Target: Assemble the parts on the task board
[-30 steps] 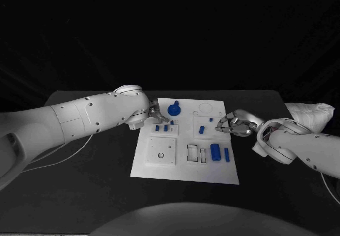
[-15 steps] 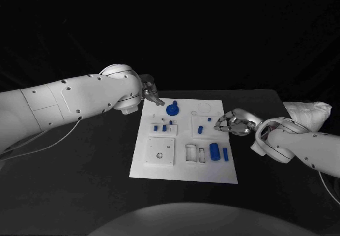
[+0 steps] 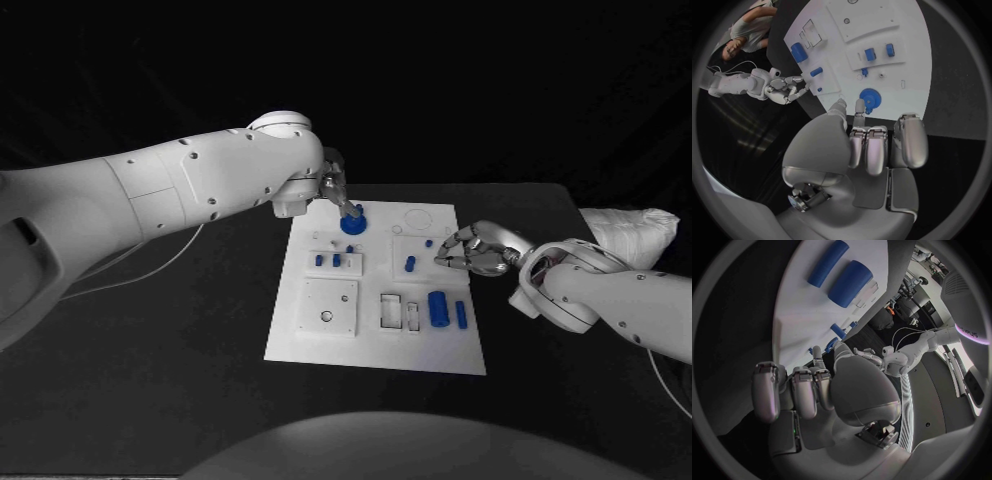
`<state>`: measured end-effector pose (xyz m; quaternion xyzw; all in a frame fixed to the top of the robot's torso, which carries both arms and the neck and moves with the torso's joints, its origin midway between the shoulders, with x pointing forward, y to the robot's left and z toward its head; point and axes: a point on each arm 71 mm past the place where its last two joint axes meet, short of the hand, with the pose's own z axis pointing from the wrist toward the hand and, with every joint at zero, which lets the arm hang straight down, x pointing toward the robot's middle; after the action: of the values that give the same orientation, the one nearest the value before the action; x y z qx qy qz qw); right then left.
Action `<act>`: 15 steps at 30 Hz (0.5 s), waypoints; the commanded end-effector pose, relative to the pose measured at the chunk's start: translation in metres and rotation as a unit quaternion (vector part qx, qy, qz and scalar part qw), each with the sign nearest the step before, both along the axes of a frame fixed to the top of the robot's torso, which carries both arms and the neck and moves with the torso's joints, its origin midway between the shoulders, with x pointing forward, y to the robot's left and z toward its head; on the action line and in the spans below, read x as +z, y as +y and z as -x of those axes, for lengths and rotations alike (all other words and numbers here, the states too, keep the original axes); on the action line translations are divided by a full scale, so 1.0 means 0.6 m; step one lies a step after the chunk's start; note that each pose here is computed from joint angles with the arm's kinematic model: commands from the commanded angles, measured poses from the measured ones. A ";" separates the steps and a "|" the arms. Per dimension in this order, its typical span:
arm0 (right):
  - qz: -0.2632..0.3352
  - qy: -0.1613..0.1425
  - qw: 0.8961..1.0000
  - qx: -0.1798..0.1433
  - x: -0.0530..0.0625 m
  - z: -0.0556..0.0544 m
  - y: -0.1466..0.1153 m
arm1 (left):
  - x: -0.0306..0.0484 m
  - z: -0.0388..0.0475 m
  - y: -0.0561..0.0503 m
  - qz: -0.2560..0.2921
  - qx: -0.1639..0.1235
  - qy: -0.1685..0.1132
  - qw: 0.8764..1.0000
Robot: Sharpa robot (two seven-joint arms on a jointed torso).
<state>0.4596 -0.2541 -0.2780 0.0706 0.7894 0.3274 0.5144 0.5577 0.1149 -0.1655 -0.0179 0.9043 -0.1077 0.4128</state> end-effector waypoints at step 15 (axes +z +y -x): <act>-0.007 -0.005 1.000 0.011 0.004 0.003 0.008 | -0.041 -0.027 -0.020 -0.104 0.037 0.081 0.991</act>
<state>0.4581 -0.2501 -0.2766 0.0679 0.7877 0.3338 0.5133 0.5761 0.1023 -0.1873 -0.0185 0.9364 -0.0268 0.3494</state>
